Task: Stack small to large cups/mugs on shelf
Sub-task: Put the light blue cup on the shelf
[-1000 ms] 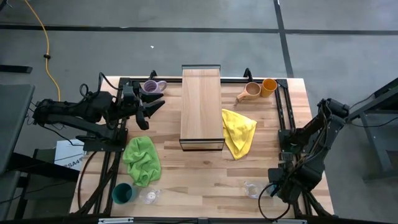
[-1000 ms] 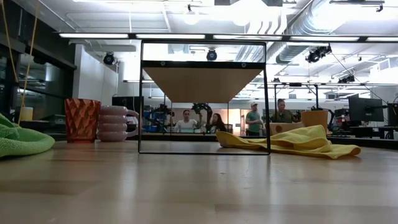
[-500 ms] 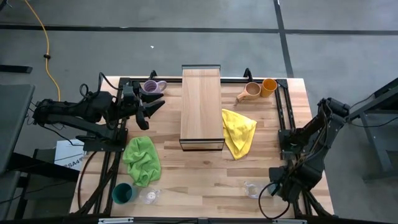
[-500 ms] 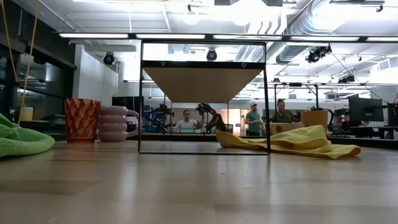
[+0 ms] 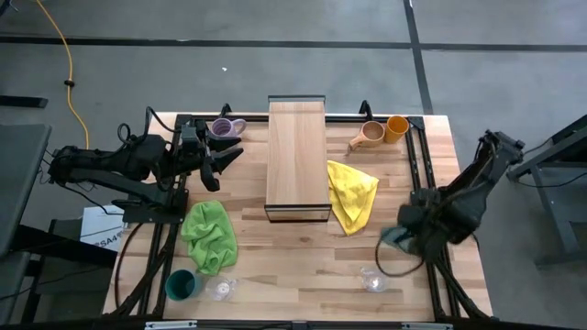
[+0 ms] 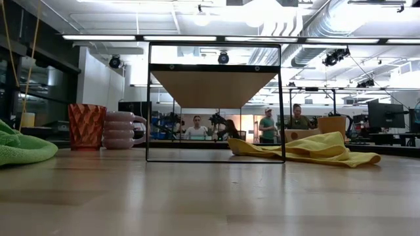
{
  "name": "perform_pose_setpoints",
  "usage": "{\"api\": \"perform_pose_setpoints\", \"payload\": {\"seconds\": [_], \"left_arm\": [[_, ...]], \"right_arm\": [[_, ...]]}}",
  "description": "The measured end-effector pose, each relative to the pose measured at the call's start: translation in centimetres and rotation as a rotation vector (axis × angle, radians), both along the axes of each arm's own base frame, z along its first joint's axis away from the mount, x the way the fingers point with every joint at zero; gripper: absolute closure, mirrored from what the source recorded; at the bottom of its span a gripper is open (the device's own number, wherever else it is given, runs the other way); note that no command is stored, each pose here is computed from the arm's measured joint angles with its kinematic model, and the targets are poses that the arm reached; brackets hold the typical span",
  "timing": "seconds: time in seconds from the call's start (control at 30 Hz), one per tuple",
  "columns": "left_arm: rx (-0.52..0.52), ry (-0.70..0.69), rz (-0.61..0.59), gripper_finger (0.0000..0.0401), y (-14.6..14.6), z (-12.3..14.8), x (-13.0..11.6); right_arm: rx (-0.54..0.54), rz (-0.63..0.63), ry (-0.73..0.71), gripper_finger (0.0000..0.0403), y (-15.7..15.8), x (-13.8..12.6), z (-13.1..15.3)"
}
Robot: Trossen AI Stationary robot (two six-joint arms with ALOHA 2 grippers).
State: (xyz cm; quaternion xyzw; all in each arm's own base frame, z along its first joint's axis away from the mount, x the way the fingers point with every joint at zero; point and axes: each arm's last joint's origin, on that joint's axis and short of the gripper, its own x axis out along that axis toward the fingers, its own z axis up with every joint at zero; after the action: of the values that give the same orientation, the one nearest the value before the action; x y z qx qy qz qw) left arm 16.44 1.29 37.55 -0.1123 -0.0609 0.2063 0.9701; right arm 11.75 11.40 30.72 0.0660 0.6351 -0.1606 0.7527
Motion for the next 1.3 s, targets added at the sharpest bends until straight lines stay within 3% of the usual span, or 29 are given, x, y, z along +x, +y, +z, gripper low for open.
{"api": "perform_pose_setpoints", "payload": {"seconds": [0.27,0.5,0.6,0.7,0.9,1.03,1.3], "left_arm": [[0.0,0.0,0.0,0.0251,0.0,0.0,0.0],[0.0,0.0,0.0,0.0251,0.0,0.0,0.0],[-0.001,0.0,0.006,0.0251,0.0,0.0,0.0],[0.0,0.007,0.018,0.0251,0.0,-0.1,0.2],[0.004,0.052,0.018,0.0251,0.1,-0.8,1.3],[0.006,0.092,-0.007,0.0251,0.0,-1.4,2.4],[0.053,0.072,-0.119,0.0251,-0.3,-1.6,4.1]], "right_arm": [[-0.152,-0.397,-0.371,0.0403,-5.4,0.4,2.1],[-0.49,-0.701,-0.644,0.0403,-10.2,0.8,3.5],[-0.564,-0.757,-0.708,0.0403,-11.5,1.2,4.0],[-0.558,-0.697,-0.722,0.0403,-12.1,2.1,4.6],[-0.392,-0.374,-0.764,0.0403,-12.4,4.4,6.1],[-0.297,-0.169,-0.899,0.0403,-12.8,5.8,7.5],[-0.184,0.077,-1.158,0.0403,-14.8,7.0,9.7]]}}
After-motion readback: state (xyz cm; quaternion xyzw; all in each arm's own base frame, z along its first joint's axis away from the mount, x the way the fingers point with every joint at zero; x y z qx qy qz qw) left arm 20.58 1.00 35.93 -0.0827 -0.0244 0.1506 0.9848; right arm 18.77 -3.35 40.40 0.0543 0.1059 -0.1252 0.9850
